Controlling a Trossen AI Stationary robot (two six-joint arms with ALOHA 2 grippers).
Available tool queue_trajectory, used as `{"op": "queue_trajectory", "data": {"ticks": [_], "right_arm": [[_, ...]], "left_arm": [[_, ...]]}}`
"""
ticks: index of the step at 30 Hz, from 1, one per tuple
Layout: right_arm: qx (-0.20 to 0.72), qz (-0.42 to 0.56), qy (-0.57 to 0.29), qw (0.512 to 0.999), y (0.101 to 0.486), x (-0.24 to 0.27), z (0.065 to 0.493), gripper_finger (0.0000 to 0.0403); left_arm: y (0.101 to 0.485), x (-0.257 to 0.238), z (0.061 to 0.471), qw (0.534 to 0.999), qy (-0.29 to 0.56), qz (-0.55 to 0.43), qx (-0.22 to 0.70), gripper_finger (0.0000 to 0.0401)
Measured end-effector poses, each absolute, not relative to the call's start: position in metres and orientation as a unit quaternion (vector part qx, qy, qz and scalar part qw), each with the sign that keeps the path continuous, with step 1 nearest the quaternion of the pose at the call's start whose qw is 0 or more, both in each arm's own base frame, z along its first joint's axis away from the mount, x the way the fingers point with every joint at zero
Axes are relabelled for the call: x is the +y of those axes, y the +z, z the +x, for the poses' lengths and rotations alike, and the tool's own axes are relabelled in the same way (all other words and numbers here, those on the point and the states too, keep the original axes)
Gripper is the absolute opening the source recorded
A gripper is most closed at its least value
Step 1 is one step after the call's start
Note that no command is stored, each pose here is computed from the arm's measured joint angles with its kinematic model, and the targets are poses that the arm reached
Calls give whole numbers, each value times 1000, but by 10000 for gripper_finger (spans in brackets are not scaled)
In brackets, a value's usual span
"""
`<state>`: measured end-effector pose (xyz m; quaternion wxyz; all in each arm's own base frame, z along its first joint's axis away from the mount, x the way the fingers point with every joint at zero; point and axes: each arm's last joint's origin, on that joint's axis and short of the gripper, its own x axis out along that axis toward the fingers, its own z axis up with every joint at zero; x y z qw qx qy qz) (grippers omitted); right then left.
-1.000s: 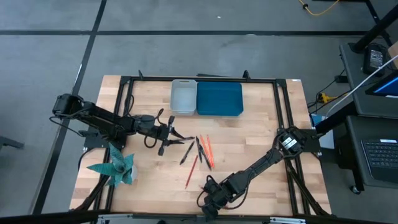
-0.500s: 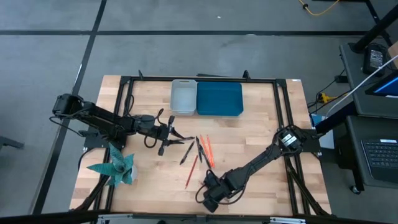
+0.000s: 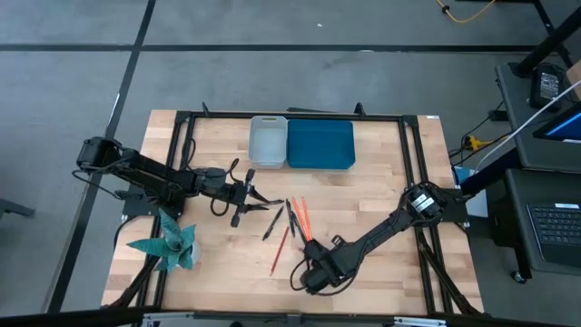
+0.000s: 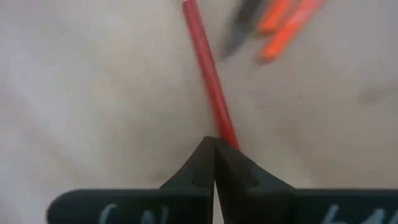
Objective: Sort pens & pencils
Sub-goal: Put the top red pencil into the blue bin
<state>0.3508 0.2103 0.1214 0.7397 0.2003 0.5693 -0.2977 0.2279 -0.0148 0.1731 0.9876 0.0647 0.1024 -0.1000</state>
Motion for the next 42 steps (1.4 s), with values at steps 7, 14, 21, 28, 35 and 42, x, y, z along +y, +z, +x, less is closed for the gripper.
{"op": "queue_trajectory", "data": {"ticks": [7, 14, 21, 28, 35, 42], "right_arm": [[573, 156, -330, 733, 126, 204, 346, 9], [589, 145, -222, 763, 165, 220, 370, 9], [595, 110, -182, 775, 207, 222, 378, 11], [610, 100, -156, 771, 215, 214, 384, 78], [655, 93, -140, 737, 213, 202, 382, 153], [679, 44, -116, 723, 201, 198, 377, 174]], "left_arm": [[173, -15, 228, 987, -100, 64, 104, 82], [173, -15, 228, 987, -100, 64, 106, 82], [171, -15, 227, 987, -101, 63, 112, 82], [170, -15, 227, 986, -101, 62, 118, 82], [170, -15, 227, 986, -101, 62, 119, 82], [170, -15, 227, 986, -101, 60, 120, 82]]}}
